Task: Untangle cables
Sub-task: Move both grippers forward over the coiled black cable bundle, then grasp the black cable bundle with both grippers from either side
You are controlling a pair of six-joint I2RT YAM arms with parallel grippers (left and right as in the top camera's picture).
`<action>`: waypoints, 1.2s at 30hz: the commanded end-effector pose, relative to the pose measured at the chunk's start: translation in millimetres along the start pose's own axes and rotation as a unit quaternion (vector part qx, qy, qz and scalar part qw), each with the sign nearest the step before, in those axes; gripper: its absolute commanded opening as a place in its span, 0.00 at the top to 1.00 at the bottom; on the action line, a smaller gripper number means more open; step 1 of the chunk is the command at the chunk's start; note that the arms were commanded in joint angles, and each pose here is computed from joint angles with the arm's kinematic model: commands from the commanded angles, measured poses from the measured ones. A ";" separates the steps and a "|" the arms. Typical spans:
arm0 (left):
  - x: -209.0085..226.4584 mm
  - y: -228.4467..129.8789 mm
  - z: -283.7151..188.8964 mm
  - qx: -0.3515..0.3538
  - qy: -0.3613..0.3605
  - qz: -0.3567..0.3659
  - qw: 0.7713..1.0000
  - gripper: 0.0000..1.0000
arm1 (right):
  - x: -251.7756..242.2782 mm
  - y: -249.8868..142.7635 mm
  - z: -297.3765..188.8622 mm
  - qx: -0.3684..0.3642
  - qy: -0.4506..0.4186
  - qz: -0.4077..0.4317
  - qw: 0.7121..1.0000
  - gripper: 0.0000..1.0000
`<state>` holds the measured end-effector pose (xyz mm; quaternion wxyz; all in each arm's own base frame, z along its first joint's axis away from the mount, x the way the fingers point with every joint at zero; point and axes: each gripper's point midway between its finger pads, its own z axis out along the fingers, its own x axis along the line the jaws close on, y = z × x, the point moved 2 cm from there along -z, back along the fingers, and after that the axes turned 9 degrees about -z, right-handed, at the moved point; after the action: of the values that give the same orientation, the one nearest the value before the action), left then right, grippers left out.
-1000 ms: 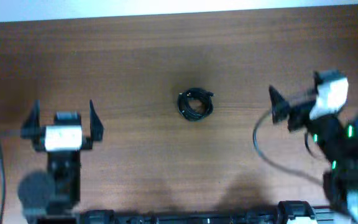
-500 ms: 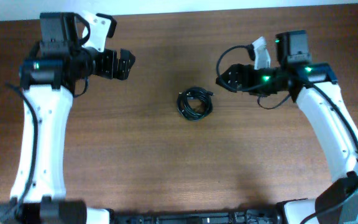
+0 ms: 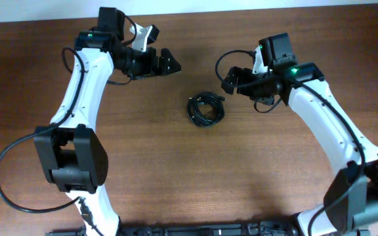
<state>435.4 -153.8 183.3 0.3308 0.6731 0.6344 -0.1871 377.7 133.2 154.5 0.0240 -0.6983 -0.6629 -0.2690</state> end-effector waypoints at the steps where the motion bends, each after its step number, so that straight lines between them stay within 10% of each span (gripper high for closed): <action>1: 2.0 -7.2 22.6 0.024 0.026 -0.010 0.999 0.21 | -3.6 6.8 8.9 -0.005 -0.015 0.013 1.000 0.03; 13: -7.8 -67.5 116.3 0.134 0.123 -0.013 0.983 0.40 | -9.2 8.4 27.1 0.003 -0.018 0.040 0.999 0.11; 36: 14.6 -79.0 127.1 0.149 0.198 -0.005 0.969 0.65 | -16.9 15.2 26.6 -0.017 -0.044 0.037 0.998 0.11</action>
<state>383.3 -231.3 75.5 0.1065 0.7337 0.6555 -0.1435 397.3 125.4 128.1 0.0004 -0.7336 -0.6328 -0.2478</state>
